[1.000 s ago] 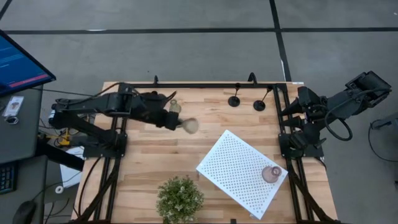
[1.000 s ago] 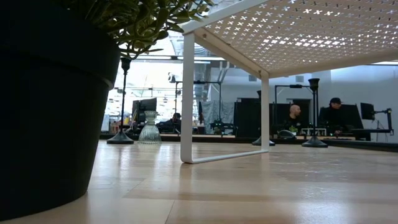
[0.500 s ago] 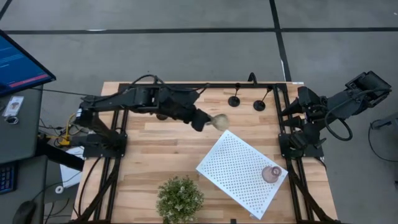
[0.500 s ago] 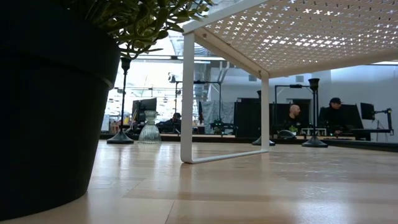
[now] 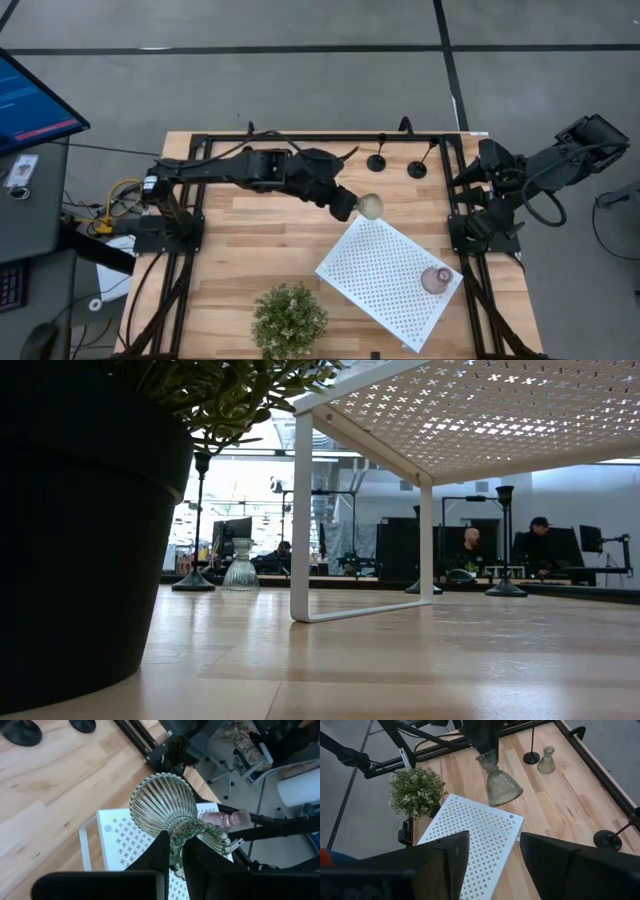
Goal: Pick & Place candle stick holders
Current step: Put the bottom green glass candle holder on the shelf aligned with the pink glass candle holder
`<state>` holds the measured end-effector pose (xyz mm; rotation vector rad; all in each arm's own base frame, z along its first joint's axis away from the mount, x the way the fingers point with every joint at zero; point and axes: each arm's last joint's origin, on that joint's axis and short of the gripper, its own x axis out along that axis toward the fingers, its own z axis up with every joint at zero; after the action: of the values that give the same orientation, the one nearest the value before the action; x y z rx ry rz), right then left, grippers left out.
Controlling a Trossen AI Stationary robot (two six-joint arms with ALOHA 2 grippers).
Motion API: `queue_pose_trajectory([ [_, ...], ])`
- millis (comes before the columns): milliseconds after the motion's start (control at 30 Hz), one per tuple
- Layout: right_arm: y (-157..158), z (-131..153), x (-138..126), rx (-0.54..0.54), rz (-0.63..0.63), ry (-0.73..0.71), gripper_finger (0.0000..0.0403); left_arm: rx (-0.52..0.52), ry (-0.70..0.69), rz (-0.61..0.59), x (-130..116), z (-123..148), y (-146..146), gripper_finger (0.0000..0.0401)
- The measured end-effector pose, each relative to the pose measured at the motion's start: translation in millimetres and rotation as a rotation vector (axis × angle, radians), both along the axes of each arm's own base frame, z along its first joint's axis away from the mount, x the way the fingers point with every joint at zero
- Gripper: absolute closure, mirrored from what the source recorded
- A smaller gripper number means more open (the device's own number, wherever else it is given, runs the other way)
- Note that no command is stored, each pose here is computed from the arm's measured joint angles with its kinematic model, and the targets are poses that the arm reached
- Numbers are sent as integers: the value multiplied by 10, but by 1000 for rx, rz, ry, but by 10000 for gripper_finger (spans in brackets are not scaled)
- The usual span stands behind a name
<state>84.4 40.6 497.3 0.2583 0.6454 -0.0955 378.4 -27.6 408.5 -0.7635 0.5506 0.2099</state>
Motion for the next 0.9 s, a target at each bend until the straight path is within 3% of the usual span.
queue_pose_trajectory([
  [367,30,-10,37,-4,21,17,236,-19,73,-114,152,-243,-335,374],
  [900,38,-13,33,15,44,28,236,-70,143,-83,320,-494,-380,374],
])
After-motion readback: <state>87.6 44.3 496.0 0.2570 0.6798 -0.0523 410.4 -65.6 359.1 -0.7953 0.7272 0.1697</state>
